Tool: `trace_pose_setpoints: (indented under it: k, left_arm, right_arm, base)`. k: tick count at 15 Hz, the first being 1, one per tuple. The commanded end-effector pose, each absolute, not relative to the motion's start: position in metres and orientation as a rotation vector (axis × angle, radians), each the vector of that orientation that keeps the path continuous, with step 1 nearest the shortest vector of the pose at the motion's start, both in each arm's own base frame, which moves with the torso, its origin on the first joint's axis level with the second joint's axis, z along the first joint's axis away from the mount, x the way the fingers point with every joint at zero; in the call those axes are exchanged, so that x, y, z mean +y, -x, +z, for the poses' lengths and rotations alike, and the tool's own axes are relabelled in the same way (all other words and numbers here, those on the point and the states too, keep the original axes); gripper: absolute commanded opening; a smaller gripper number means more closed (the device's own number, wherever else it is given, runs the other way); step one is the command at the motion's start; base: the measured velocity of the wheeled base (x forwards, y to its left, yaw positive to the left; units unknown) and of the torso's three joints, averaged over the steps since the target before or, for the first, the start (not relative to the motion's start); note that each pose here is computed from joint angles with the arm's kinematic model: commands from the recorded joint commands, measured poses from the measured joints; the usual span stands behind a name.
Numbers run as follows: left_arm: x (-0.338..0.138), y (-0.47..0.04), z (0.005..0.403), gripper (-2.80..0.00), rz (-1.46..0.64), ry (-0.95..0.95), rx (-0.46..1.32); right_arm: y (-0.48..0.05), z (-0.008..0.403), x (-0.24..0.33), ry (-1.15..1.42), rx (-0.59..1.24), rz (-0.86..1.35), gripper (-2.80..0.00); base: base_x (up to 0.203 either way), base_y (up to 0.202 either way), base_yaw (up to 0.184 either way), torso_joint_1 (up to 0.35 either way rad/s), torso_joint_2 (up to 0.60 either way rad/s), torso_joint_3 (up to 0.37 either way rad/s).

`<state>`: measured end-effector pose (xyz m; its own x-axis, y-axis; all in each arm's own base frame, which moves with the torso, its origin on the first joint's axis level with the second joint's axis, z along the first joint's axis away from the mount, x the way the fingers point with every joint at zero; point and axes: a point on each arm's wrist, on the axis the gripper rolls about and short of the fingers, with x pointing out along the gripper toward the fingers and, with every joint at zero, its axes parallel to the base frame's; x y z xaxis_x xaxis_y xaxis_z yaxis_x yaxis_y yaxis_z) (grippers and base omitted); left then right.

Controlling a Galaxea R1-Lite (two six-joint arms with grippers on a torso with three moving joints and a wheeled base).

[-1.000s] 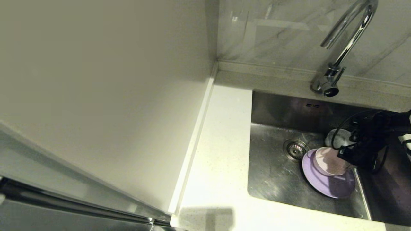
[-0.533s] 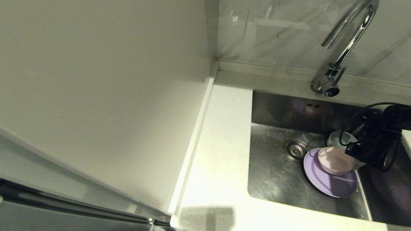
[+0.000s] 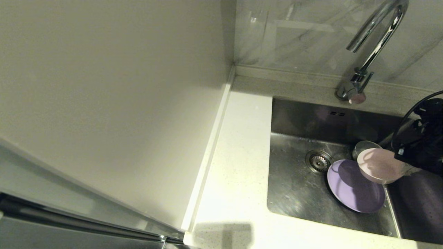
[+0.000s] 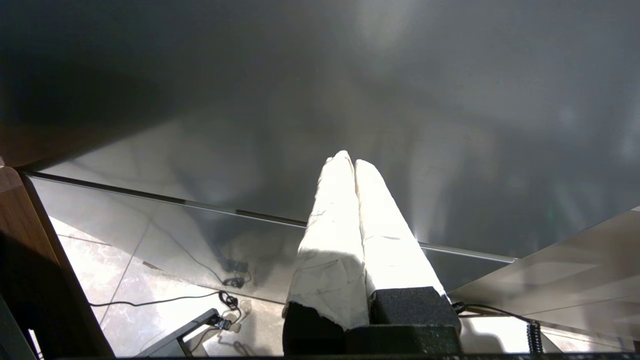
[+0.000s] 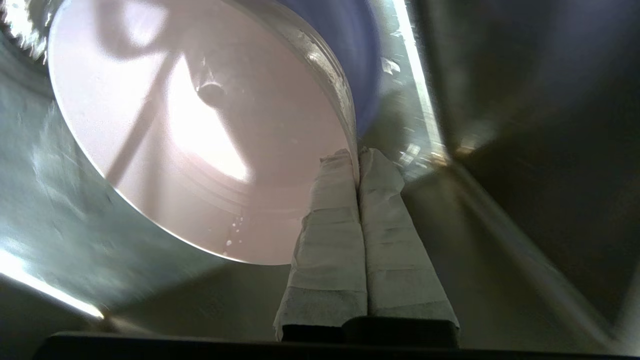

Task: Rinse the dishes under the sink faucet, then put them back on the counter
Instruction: Put a bowl back to the table from the sink

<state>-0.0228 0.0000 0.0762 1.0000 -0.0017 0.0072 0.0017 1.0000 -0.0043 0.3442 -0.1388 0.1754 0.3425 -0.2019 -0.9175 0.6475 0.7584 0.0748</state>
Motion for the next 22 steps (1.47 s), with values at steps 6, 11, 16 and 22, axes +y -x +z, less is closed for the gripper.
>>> trace_pose_setpoints:
  k: [6,11,16,22]
  left_arm:
    - [0.0,0.023,0.075,-2.8,-0.002,0.005,-0.005]
    - [0.0,0.023,0.075,-2.8,-0.002,0.005,-0.005]
    - [0.0,0.023,0.075,-2.8,-0.002,0.005,-0.004]
    - [0.0,0.023,0.075,-2.8,-0.001,0.005,-0.005]
  right_arm:
    - [-0.256,0.308,-0.104,0.025,0.679,-0.545,-2.8]
    - [-0.255,0.358,-0.104,0.378,0.211,-0.593,-2.8]
    - [-0.25,0.369,-0.097,0.458,-0.105,-0.651,-2.8]
    - [-0.221,0.392,-0.089,0.425,-0.59,-0.825,-2.8]
  base:
    - [0.0,0.0,0.0,0.0,0.0,0.0]
    - [0.0,0.0,0.0,0.0,0.0,0.0]
    - [0.0,0.0,0.0,0.0,0.0,0.0]
    - [0.0,0.0,0.0,0.0,0.0,0.0]
